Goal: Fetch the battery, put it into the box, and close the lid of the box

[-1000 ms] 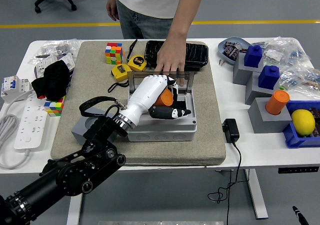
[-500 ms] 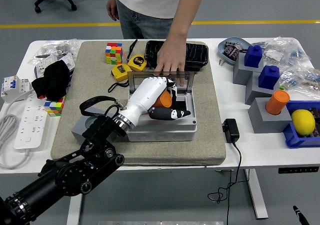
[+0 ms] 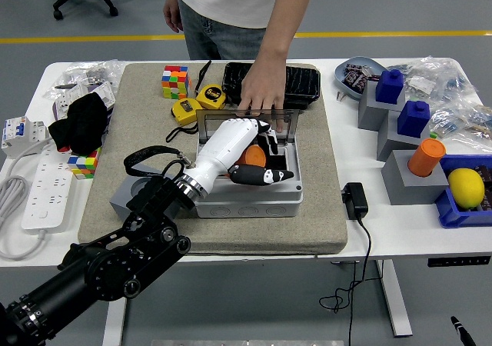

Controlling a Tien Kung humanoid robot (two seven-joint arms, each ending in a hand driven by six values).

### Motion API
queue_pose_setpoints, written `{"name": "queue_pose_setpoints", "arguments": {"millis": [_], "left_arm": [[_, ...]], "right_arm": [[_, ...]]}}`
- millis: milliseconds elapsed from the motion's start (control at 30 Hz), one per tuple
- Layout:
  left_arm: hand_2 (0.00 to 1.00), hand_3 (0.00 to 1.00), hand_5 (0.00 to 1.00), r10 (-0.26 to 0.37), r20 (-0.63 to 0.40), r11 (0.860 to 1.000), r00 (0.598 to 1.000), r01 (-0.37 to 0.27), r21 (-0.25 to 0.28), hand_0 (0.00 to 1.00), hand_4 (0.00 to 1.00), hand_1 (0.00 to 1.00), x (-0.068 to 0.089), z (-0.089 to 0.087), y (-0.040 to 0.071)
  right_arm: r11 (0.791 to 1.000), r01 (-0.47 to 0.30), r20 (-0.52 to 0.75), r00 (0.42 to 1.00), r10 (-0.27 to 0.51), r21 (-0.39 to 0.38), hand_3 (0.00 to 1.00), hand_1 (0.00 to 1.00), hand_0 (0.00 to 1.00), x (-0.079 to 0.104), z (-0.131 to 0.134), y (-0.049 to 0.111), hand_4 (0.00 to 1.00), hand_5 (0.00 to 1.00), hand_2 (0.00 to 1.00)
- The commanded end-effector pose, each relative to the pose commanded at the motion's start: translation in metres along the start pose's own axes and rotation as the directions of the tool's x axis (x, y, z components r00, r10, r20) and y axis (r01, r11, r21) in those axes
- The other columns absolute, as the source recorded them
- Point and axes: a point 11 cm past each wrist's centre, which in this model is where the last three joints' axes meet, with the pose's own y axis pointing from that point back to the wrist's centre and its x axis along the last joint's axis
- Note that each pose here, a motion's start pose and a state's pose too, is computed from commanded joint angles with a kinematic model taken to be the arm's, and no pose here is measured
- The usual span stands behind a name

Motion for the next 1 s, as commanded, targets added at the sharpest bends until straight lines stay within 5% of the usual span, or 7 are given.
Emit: {"name": "queue_pose_setpoints", "arguments": {"millis": [600, 1000], "left_arm": [[0.401, 0.436, 0.457, 0.018, -0.002, 0.999, 1.0, -0.018, -0.045, 0.333, 0.998, 0.421, 0.006, 0.014, 0.0], [0.386, 0.425, 0.469, 0.075, -0.017, 0.986, 0.997, -0.077, -0.147, 0.329, 0.998, 0.399, 0.027, 0.046, -0.004]], "right_arm": [[1.0, -0.003, 0.003, 1.0, 0.003, 0.0, 0.751, 0.673, 0.737, 0.001, 0.0, 0.0, 0.998, 0.998, 0.696], [1.0, -0.004, 0.007, 1.0, 0.004, 0.001, 0.751, 0.672, 0.736, 0.0, -0.001, 0.0, 0.998, 0.998, 0.696]]}}
